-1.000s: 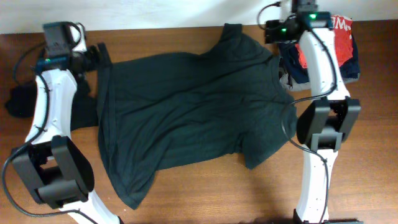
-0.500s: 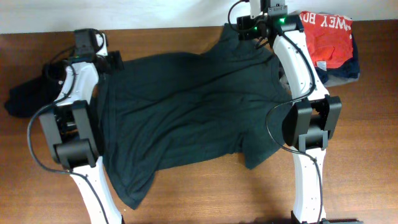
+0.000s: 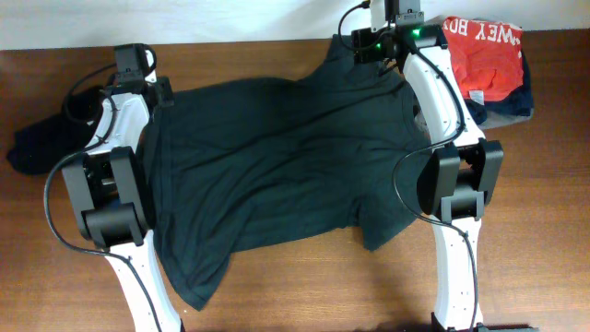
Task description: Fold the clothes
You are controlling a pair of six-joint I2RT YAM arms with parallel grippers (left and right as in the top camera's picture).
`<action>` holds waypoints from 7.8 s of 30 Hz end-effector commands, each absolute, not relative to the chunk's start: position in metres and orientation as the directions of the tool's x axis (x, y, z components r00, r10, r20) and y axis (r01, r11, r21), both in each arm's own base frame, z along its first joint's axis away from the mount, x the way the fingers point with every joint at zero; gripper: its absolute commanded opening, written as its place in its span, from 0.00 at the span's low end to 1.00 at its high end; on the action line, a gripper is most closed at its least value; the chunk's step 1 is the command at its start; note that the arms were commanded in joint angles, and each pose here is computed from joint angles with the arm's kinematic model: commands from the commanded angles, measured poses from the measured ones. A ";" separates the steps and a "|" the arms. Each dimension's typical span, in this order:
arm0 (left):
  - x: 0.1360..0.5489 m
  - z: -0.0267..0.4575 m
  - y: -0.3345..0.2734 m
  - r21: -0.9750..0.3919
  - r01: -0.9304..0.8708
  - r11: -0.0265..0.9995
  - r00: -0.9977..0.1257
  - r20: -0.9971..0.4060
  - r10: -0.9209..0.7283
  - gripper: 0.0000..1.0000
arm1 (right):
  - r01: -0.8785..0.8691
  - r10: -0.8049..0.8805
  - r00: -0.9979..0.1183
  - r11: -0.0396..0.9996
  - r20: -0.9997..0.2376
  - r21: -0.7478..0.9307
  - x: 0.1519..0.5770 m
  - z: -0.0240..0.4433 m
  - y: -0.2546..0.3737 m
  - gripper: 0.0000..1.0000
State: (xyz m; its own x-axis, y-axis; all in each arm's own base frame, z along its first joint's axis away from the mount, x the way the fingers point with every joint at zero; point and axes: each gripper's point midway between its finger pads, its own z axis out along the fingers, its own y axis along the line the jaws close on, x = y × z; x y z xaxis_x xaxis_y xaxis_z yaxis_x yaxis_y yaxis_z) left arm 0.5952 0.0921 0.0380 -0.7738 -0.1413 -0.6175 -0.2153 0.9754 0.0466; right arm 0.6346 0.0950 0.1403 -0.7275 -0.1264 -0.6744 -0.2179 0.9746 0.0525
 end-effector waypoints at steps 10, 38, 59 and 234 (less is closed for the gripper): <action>0.602 -0.008 0.097 0.103 -0.232 0.967 -0.787 -0.604 -0.125 0.50 | -0.214 -0.134 -0.748 0.976 -0.650 0.045 0.633 0.129 0.092 0.70; 0.602 0.093 0.108 0.174 -0.286 0.942 -0.760 -0.640 -0.113 0.01 | -0.223 -0.117 -0.744 0.972 -0.657 0.079 0.645 0.100 0.107 0.70; 0.592 0.086 0.108 0.186 -0.282 0.941 -0.791 -0.601 -0.118 0.01 | -0.254 -0.135 -0.739 0.963 -0.660 0.088 0.646 0.089 0.126 0.64; 0.414 0.093 0.075 0.086 -0.179 0.980 -0.983 0.021 -0.182 0.52 | 0.051 0.048 -0.997 0.998 0.055 0.043 0.457 0.102 0.001 0.24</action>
